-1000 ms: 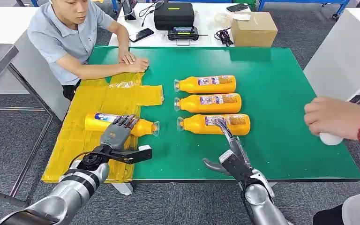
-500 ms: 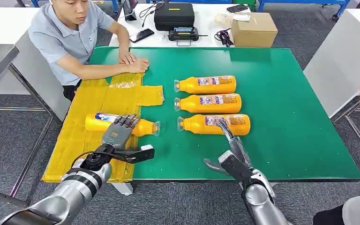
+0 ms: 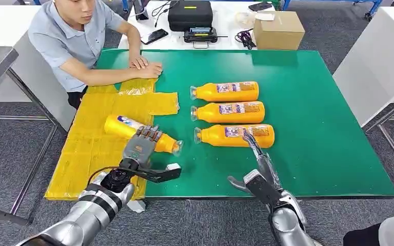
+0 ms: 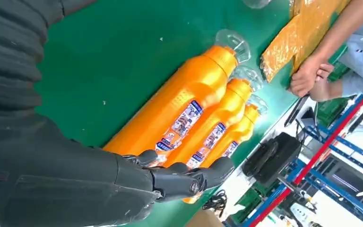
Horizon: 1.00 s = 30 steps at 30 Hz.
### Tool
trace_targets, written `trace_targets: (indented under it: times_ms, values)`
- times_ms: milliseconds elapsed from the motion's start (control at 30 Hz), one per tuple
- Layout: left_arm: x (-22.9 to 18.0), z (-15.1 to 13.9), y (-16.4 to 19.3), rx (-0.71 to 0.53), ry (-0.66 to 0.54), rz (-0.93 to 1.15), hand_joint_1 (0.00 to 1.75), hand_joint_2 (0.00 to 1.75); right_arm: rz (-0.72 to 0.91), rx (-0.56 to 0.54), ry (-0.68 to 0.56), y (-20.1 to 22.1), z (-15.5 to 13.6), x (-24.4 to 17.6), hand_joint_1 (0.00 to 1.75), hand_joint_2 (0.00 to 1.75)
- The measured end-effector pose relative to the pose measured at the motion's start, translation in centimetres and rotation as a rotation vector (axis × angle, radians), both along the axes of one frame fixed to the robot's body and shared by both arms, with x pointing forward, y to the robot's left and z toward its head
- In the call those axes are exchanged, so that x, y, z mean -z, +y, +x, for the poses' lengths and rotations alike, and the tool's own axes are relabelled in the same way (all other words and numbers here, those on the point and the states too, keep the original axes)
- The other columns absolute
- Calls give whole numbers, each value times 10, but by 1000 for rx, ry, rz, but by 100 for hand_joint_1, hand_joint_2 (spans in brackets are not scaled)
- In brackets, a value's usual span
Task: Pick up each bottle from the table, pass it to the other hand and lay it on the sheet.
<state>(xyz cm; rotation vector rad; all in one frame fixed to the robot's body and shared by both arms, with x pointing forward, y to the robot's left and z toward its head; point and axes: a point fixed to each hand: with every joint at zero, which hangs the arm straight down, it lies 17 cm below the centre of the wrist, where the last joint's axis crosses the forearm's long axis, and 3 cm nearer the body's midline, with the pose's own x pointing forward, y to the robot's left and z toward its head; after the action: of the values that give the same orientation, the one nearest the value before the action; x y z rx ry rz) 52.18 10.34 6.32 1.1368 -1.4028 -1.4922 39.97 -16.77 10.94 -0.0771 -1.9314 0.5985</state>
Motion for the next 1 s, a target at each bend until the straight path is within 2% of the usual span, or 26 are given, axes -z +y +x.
trace_targets:
  times_ms: [133,367,667,1000]
  values:
    - [-2,-1,-6,7,8,5,0,175,-1,12,-4,-3,-1,-1,0,175]
    - [5,6,0,-43,108,40,0,175,-9,26,-13,-8,-1,-4,0,175]
    - [1,11,1,-55,109,39,0,175,-8,38,-14,-10,-1,-5,0,175]
    - [-1,22,29,-182,108,86,0,175,-27,39,-12,-8,-1,-3,0,175]
